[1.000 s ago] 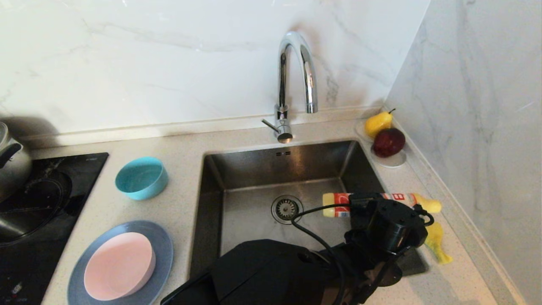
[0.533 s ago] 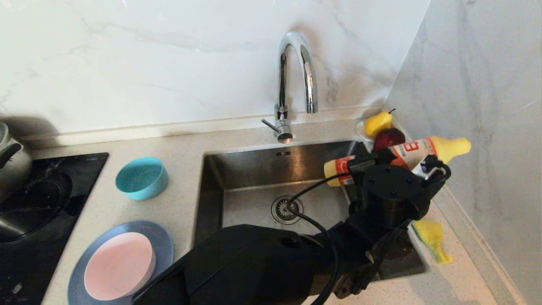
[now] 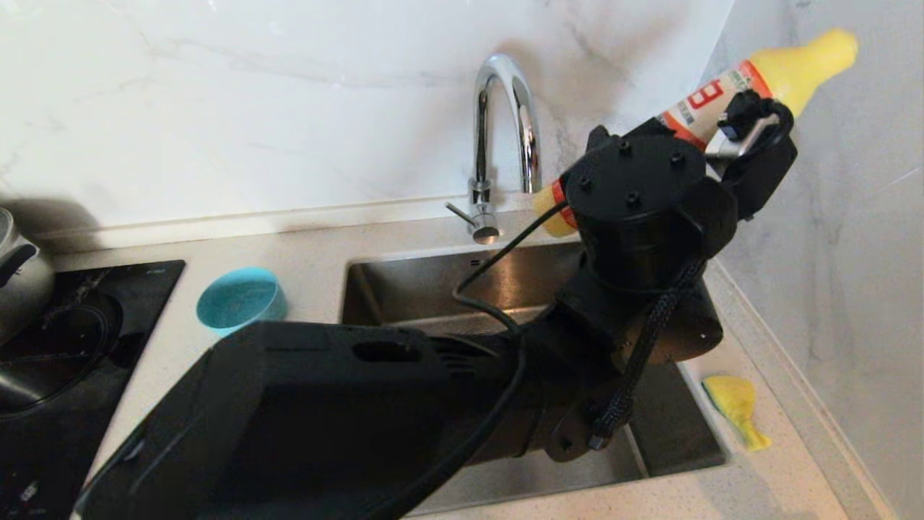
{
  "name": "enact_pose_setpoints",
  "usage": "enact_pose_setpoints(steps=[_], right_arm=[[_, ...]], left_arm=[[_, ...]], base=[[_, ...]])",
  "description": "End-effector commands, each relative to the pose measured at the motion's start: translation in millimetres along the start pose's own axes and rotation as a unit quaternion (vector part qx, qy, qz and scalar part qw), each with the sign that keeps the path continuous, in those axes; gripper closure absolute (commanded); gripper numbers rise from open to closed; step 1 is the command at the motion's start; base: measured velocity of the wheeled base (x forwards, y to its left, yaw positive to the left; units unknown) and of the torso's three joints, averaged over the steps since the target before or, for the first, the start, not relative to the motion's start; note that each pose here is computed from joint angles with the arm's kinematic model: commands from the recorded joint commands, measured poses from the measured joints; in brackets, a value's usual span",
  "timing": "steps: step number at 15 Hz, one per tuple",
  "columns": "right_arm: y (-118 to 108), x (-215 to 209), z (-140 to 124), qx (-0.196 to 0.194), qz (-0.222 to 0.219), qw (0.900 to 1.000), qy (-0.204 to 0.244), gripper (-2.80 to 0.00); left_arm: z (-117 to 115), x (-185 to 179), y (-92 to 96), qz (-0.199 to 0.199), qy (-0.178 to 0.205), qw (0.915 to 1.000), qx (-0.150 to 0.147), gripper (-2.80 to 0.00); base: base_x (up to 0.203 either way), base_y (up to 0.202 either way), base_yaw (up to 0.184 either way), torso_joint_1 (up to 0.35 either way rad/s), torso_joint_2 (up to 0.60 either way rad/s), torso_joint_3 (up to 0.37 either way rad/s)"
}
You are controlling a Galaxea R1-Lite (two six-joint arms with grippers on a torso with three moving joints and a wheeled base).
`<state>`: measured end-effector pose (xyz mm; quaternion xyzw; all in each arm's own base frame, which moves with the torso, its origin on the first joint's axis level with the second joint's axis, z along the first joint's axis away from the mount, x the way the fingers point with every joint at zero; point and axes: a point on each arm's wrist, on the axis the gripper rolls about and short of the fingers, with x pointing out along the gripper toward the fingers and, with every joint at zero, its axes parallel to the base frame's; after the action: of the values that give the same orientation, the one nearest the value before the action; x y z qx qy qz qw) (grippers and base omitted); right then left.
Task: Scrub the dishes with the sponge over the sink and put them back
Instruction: Place the dish soap on the table
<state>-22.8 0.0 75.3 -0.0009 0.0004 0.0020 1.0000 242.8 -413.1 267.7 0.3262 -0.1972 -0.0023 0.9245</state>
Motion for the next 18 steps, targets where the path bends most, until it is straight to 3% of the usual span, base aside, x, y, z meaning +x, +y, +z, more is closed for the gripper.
enact_pose_setpoints(steps=[1, 7, 13, 15, 18], right_arm=[[0.0, 0.0, 0.0, 0.0, 0.0, 1.0, 0.0, 0.0], [0.0, 0.0, 0.1, 0.0, 0.0, 1.0, 0.0, 0.0], [0.0, -0.1, 0.0, 0.0, 0.001, 1.0, -0.001, 0.0], [0.0, 0.0, 0.0, 0.0, 0.0, 1.0, 0.0, 0.0], [0.0, -0.1, 0.1, 0.0, 0.001, 1.0, -0.001, 0.0]], left_arm=[[14.1, -1.0, 26.2, 0.016, -0.008, 0.9994, -0.028, 0.0], [29.9, -3.3, 56.9, 0.026, -0.036, 0.9969, -0.066, 0.0], [52.0, -8.6, 117.9, 0.054, -0.06, 0.9901, -0.115, 0.0], [59.2, -12.0, 145.4, 0.07, -0.065, 0.9848, -0.145, 0.0], [64.2, -14.4, 180.3, 0.079, -0.064, 0.9821, -0.159, 0.0]], base=[[0.0, 0.0, 0.0, 0.0, 0.0, 0.0], [0.0, 0.0, 0.0, 0.0, 0.0, 0.0], [0.0, 0.0, 0.0, 0.0, 0.0, 0.0], [0.0, 0.0, 0.0, 0.0, 0.0, 0.0], [0.0, 0.0, 0.0, 0.0, 0.0, 0.0]])
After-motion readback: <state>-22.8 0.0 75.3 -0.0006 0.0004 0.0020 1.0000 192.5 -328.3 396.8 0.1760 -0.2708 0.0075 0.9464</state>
